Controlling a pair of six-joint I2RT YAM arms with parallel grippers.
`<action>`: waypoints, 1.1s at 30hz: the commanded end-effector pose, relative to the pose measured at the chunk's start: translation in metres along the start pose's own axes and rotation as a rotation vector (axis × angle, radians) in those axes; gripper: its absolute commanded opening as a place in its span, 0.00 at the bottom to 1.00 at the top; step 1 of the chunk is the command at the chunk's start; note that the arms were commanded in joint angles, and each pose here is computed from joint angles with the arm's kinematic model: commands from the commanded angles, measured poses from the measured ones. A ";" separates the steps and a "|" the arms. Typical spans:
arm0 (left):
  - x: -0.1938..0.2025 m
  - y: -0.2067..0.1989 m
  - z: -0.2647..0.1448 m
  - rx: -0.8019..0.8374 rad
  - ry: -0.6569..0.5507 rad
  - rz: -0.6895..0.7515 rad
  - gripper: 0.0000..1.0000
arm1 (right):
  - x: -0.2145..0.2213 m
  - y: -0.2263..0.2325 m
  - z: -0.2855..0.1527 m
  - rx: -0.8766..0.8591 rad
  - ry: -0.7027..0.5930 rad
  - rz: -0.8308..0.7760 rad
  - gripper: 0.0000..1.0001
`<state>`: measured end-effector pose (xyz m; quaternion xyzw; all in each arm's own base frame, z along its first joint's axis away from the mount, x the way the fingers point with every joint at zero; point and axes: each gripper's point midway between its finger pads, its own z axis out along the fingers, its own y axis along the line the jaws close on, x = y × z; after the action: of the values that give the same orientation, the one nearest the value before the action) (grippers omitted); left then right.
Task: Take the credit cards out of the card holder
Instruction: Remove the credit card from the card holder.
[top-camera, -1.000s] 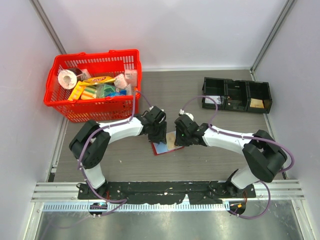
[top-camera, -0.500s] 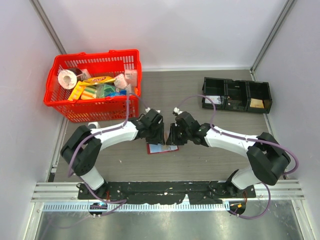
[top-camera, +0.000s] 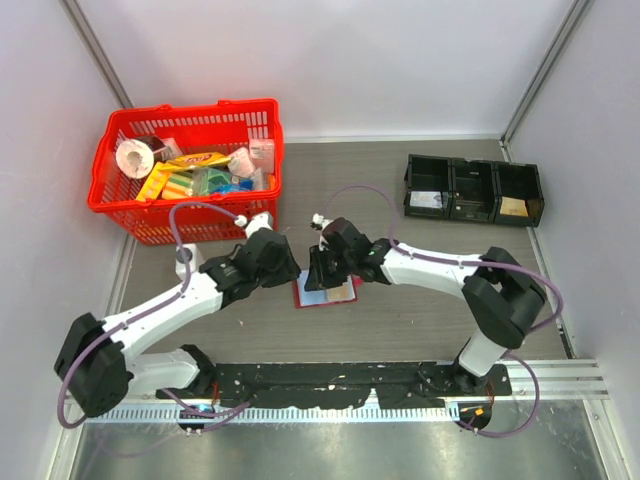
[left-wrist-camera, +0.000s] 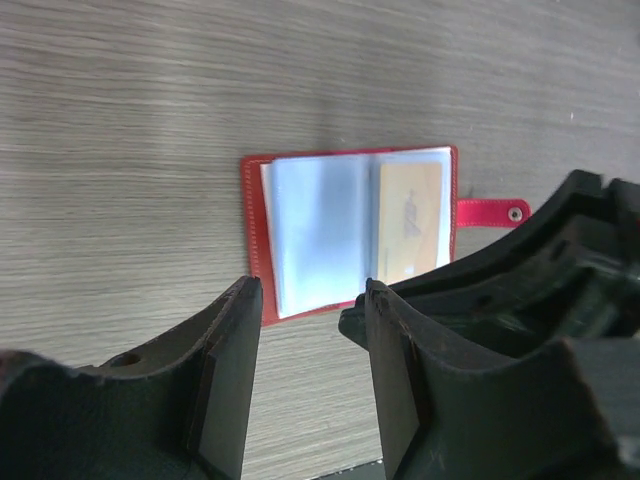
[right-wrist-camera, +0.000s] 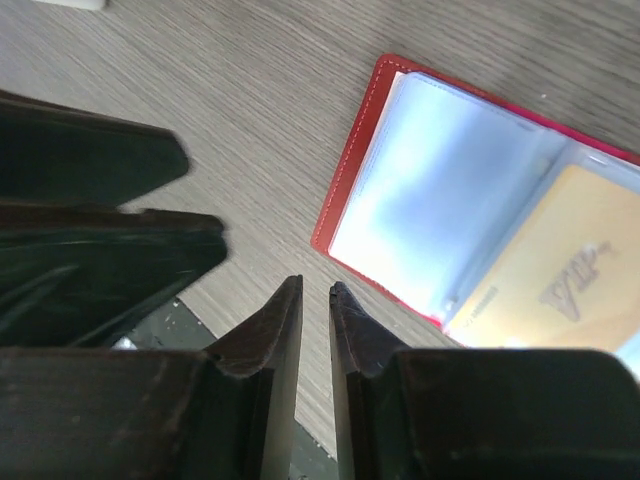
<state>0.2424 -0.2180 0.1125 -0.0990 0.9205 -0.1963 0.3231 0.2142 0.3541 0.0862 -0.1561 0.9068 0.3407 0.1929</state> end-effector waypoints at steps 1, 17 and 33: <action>-0.015 0.018 -0.008 -0.049 -0.095 -0.071 0.50 | -0.010 0.000 0.009 0.053 -0.008 -0.030 0.22; 0.035 0.001 0.049 -0.065 0.233 0.068 0.58 | -0.021 -0.100 -0.033 0.421 -0.137 0.112 0.48; 0.079 0.042 0.070 -0.234 0.385 0.121 0.52 | -0.004 -0.103 -0.008 0.382 -0.054 0.122 0.41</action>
<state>0.2390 -0.2346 0.0229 -0.0504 0.9763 -0.1168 0.1752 0.2589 0.2708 0.0431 -0.0506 0.9562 0.1767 0.2278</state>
